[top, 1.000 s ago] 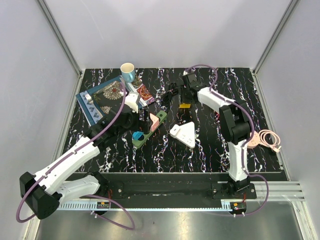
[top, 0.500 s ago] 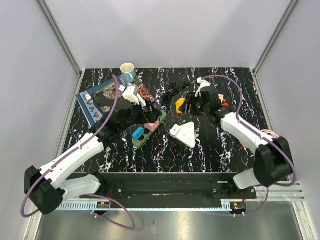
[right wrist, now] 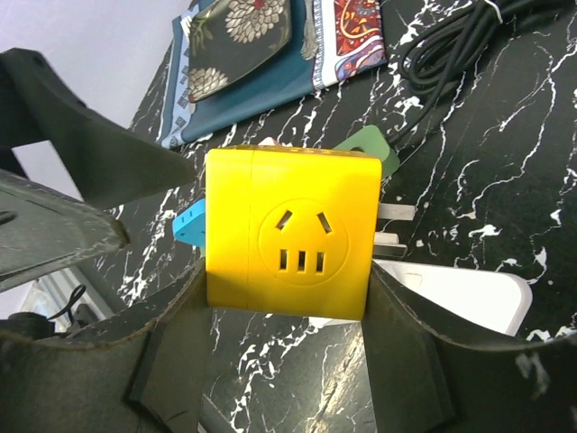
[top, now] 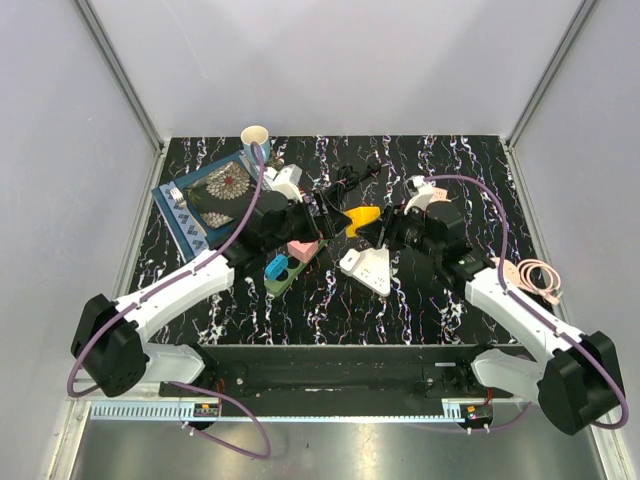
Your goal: Insert the plug
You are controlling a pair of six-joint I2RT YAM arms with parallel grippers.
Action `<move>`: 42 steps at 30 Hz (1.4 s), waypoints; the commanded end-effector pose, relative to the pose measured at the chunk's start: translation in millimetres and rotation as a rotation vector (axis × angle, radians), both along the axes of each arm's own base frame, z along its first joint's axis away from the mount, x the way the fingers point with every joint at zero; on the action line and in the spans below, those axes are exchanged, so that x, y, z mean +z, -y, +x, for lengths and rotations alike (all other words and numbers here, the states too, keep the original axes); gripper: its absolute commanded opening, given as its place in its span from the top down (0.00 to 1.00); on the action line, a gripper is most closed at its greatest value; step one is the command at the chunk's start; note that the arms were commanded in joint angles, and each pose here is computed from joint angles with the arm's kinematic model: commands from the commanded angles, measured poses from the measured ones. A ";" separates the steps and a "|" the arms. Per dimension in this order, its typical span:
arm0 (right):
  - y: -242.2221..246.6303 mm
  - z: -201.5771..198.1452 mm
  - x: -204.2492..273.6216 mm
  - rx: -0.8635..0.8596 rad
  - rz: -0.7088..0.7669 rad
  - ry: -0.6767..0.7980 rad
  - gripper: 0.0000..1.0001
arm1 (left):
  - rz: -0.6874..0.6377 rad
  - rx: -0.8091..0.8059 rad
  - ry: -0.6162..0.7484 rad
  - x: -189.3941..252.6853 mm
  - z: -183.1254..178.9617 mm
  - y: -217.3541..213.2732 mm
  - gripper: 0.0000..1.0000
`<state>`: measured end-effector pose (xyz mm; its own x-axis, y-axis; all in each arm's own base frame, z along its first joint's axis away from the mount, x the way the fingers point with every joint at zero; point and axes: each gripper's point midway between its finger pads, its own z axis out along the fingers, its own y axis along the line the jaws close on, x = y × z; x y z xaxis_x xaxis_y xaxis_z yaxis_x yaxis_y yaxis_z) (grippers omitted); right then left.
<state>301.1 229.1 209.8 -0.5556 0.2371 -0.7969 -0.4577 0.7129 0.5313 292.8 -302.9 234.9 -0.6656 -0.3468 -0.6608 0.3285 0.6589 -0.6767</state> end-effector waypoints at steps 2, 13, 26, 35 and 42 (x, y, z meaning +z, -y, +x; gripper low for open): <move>-8.4 -12.7 29.7 0.045 0.101 0.097 0.96 | -0.095 -0.045 0.120 47.1 1.4 29.5 0.01; -3.8 -26.8 33.3 0.043 0.122 0.113 0.96 | -0.064 0.002 0.083 27.5 2.9 46.7 0.01; -1.9 -31.4 30.0 0.045 0.117 0.123 0.96 | -0.141 0.021 -0.005 11.0 -3.7 67.6 0.06; -0.3 -29.0 29.1 0.034 0.109 0.133 0.95 | -0.136 0.000 -0.054 -4.6 -9.4 78.0 0.34; 11.3 -29.7 19.3 -0.025 0.077 0.101 0.49 | -0.100 -0.007 -0.038 -7.9 -12.5 74.1 0.77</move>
